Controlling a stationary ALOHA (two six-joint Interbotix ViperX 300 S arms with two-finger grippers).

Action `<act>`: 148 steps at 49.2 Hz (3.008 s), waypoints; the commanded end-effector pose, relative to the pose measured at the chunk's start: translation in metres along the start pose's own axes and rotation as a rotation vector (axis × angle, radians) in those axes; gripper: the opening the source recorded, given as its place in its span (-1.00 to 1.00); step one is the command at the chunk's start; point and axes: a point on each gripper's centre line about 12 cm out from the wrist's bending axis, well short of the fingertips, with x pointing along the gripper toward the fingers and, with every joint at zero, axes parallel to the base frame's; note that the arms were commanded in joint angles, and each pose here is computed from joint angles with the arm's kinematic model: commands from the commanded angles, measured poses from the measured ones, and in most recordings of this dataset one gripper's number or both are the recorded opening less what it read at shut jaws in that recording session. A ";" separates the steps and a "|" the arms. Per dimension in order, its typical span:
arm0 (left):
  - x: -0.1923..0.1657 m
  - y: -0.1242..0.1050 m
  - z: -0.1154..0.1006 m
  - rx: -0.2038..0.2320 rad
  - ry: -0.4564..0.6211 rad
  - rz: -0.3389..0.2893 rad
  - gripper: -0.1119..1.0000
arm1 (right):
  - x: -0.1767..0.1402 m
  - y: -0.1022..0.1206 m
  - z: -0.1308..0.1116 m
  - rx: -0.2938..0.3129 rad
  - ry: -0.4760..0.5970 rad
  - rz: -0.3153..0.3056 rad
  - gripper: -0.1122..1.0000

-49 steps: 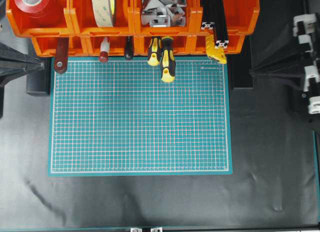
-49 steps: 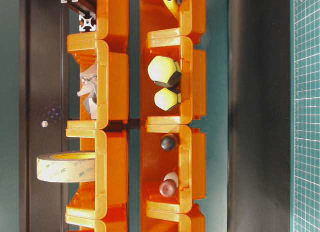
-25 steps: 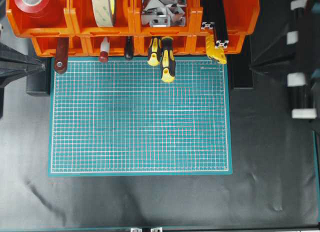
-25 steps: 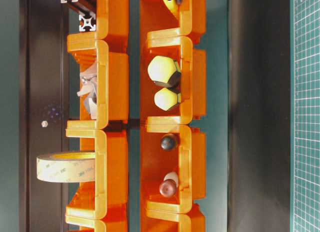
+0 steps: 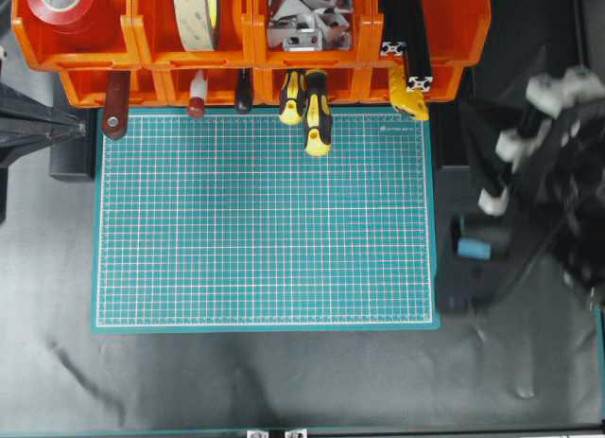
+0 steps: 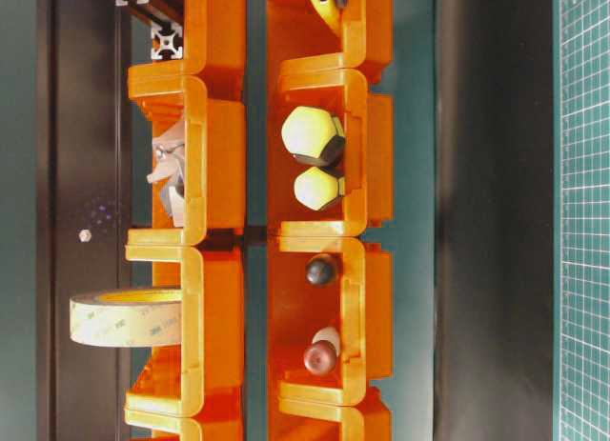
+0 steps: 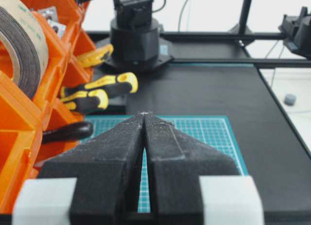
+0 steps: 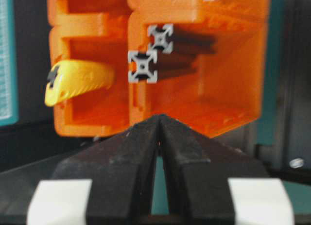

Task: Pick frame from container rack with right arm.
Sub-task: 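Move the right gripper toward the black extrusion in the orange rack, then close the right gripper on the black aluminium extrusion profile, then pull the extrusion out of the rack onto the mat with right gripper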

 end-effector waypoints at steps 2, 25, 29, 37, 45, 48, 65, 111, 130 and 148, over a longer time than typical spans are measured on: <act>0.002 -0.001 0.010 0.000 -0.024 -0.004 -0.80 | -0.003 -0.001 0.001 0.000 -0.001 -0.024 -0.78; 0.002 -0.001 0.009 0.000 -0.018 -0.002 -0.80 | 0.014 0.021 0.016 -0.078 0.007 -0.135 0.64; 0.002 0.000 0.008 0.000 -0.015 -0.002 -0.80 | 0.021 0.023 0.018 -0.088 0.013 -0.182 0.70; 0.002 0.000 0.008 -0.003 -0.015 -0.002 -0.80 | 0.038 0.021 0.019 -0.038 0.058 -0.206 0.67; 0.003 0.000 0.008 -0.009 -0.014 -0.002 -0.80 | 0.056 0.020 0.018 0.002 0.066 -0.202 0.67; 0.003 0.000 0.008 -0.018 -0.014 -0.002 -0.80 | 0.061 0.022 0.018 -0.002 0.058 -0.195 0.66; 0.002 0.000 0.006 -0.029 0.006 0.002 -0.80 | 0.076 0.023 0.013 -0.013 0.099 -0.202 0.63; -0.002 0.004 0.007 -0.028 0.015 0.021 -0.80 | 0.014 0.006 0.028 0.013 0.143 -0.385 -0.33; -0.008 0.003 0.016 -0.029 -0.022 0.020 -0.80 | -0.064 0.048 0.073 -0.147 -0.072 -0.298 -0.33; -0.012 0.004 0.021 -0.029 -0.044 0.021 -0.80 | -0.076 0.146 0.075 -0.370 -0.120 -0.046 -0.33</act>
